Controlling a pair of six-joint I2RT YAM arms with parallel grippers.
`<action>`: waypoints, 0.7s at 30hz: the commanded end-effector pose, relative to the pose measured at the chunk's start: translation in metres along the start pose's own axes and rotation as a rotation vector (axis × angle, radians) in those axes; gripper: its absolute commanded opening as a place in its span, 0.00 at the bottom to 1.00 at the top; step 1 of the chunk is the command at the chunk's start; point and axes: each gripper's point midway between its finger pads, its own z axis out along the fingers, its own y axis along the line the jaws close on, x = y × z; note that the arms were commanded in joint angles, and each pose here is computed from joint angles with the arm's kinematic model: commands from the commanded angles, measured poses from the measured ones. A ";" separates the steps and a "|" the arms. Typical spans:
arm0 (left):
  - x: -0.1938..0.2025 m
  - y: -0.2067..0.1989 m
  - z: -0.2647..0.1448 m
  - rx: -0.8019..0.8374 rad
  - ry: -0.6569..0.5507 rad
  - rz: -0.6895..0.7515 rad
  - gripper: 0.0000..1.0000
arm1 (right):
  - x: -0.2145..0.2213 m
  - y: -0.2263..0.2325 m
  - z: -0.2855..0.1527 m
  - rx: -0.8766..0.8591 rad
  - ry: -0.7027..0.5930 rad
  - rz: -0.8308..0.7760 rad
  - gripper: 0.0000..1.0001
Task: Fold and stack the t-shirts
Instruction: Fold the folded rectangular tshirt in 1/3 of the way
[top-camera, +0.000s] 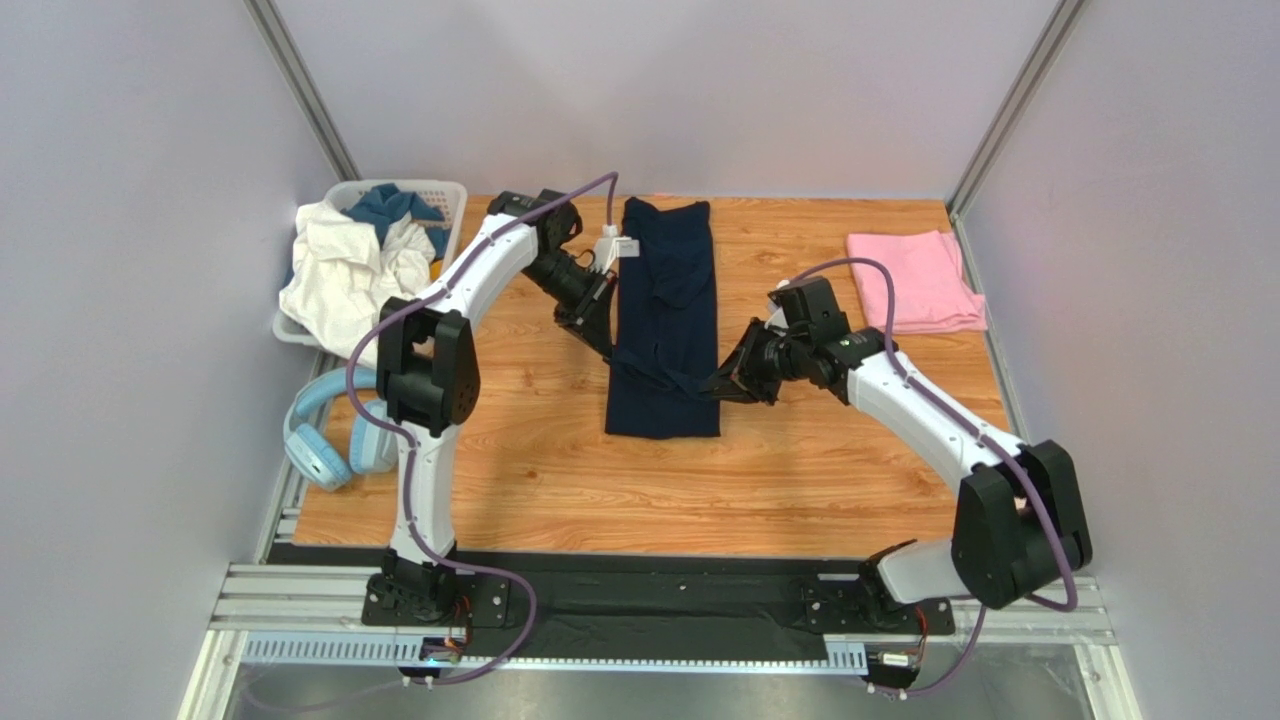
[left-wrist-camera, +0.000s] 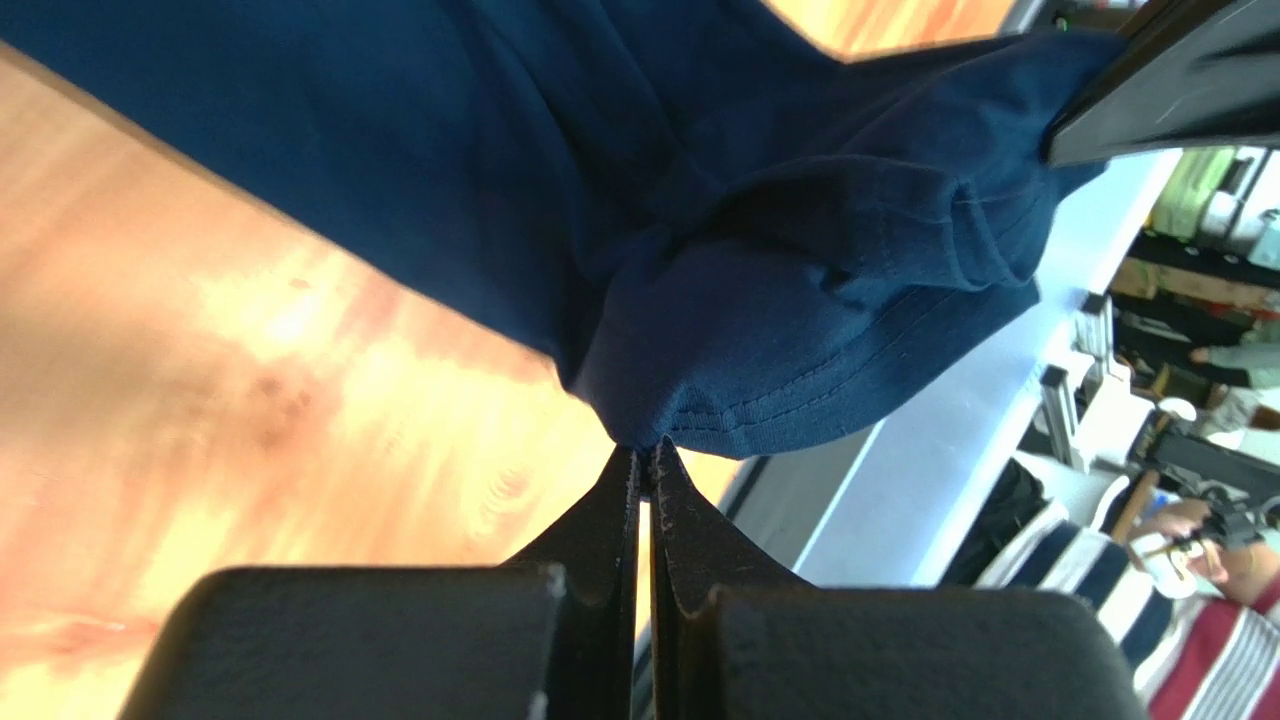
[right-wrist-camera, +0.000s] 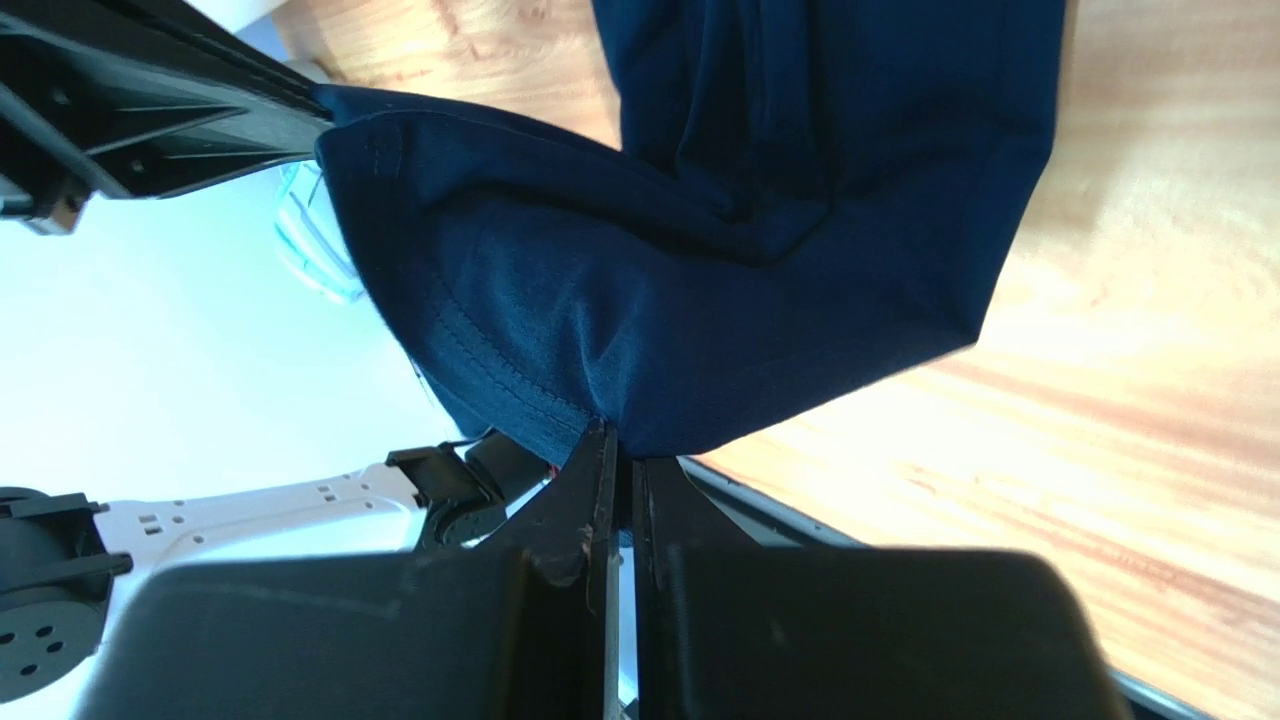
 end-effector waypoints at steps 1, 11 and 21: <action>-0.010 -0.014 -0.007 0.010 0.009 -0.037 0.00 | -0.023 0.024 0.003 -0.066 -0.023 -0.065 0.00; -0.025 -0.002 0.002 0.010 -0.016 -0.053 0.00 | -0.060 0.026 0.029 -0.054 -0.028 -0.063 0.00; -0.035 0.020 0.004 -0.079 -0.023 -0.044 0.00 | -0.095 0.026 0.036 -0.052 -0.060 -0.051 0.00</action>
